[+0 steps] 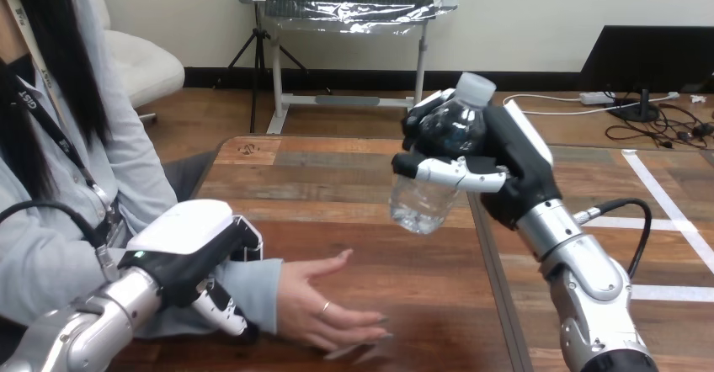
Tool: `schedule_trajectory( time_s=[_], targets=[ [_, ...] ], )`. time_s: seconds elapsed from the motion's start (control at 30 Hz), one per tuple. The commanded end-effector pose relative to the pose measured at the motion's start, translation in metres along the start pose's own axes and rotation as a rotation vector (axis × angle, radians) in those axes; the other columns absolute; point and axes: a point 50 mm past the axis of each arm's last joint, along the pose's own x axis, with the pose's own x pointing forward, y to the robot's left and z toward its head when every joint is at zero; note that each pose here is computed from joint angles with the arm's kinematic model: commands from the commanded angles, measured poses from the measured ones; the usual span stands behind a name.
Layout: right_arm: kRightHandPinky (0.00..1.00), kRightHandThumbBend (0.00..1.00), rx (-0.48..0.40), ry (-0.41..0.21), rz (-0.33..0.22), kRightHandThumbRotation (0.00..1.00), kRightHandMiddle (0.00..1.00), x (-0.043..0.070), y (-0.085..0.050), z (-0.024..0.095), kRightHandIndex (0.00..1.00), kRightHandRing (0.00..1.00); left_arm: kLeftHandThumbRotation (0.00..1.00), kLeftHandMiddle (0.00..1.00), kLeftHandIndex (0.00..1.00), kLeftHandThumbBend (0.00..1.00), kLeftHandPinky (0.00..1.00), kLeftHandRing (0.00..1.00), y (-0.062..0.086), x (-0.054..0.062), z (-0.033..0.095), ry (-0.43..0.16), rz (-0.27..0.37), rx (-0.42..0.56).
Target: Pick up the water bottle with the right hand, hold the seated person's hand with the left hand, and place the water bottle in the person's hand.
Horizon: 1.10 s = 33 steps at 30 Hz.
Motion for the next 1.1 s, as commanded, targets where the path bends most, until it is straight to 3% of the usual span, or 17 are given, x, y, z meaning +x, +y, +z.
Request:
schedule_trajectory(
  time_s=[0.0,0.27,0.63,1.07],
  targets=[
    [0.29,0.78,-0.039,-0.134,0.018,0.0,0.43,0.027,0.003,0.03,0.45,0.35,0.02,0.34,0.33,0.91,0.22,0.28,0.052,0.022,0.029,-0.151,0.163,0.073],
    [0.29,0.8,-0.037,-0.13,0.041,0.0,0.43,0.027,0.013,0.026,0.45,0.36,0.01,0.33,0.33,0.91,0.22,0.27,0.06,0.027,0.035,-0.188,0.191,0.072],
    [0.28,0.83,-0.073,-0.142,0.089,0.0,0.42,0.023,0.033,0.022,0.45,0.35,0.02,0.33,0.33,0.9,0.21,0.26,0.069,0.033,0.041,-0.194,0.208,0.081],
    [0.27,0.85,-0.043,-0.168,0.147,0.0,0.39,0.017,0.058,0.016,0.44,0.32,0.02,0.33,0.34,0.92,0.2,0.26,0.081,0.036,0.054,-0.224,0.236,0.085]
  ],
)
